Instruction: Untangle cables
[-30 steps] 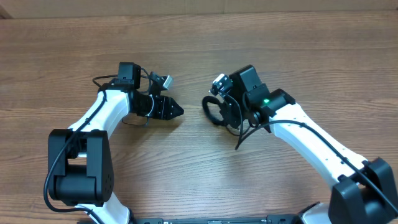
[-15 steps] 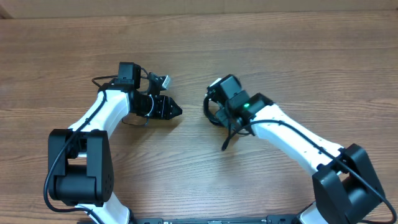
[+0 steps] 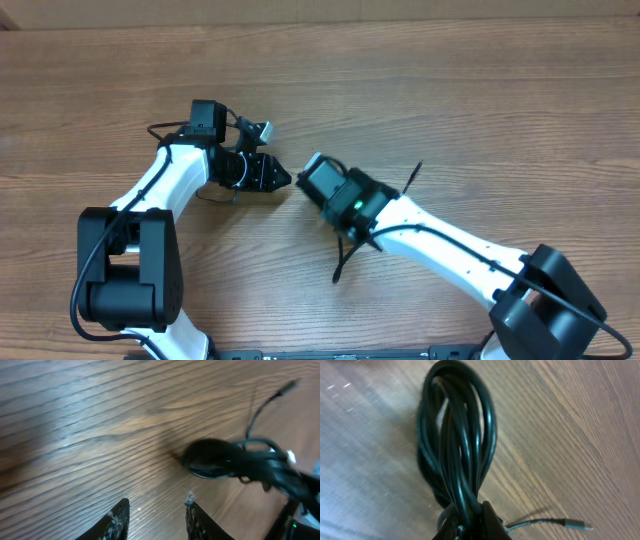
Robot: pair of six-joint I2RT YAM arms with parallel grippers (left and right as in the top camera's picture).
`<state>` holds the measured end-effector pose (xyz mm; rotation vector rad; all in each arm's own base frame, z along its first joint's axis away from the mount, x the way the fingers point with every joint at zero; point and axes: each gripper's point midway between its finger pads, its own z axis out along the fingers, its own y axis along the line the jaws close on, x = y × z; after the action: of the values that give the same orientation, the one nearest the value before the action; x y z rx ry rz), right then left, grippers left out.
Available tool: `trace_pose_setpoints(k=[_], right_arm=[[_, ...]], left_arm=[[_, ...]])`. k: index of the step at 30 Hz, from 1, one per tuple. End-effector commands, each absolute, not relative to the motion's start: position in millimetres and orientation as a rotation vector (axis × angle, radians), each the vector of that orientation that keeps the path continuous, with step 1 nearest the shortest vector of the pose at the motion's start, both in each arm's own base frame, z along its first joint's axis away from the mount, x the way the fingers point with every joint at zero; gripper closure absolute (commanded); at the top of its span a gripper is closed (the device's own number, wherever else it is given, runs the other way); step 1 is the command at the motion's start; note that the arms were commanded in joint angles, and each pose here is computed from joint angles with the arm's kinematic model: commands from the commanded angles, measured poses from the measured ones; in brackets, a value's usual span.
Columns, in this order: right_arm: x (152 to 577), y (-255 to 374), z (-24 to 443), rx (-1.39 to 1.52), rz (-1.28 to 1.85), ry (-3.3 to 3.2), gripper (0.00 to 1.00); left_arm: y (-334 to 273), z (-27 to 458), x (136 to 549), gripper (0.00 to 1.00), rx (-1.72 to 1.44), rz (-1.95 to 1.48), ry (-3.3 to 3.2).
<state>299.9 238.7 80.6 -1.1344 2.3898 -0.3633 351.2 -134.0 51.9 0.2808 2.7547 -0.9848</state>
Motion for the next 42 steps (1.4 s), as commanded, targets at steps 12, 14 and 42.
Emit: trace_pose_setpoints(k=[12, 14, 42], right_arm=[[194, 310, 64, -1.298, 0.363, 2.649, 0.78], [185, 315, 65, -1.317, 0.444, 2.662, 0.73], [226, 345, 81, -1.075, 0.683, 2.641, 0.63]], left_arm=[[-113, 37, 360, 0.62, 0.112, -0.768, 2.852], [-113, 37, 360, 0.62, 0.112, -0.768, 2.852], [-131, 31, 337, 0.64, 0.216, -0.767, 2.924]])
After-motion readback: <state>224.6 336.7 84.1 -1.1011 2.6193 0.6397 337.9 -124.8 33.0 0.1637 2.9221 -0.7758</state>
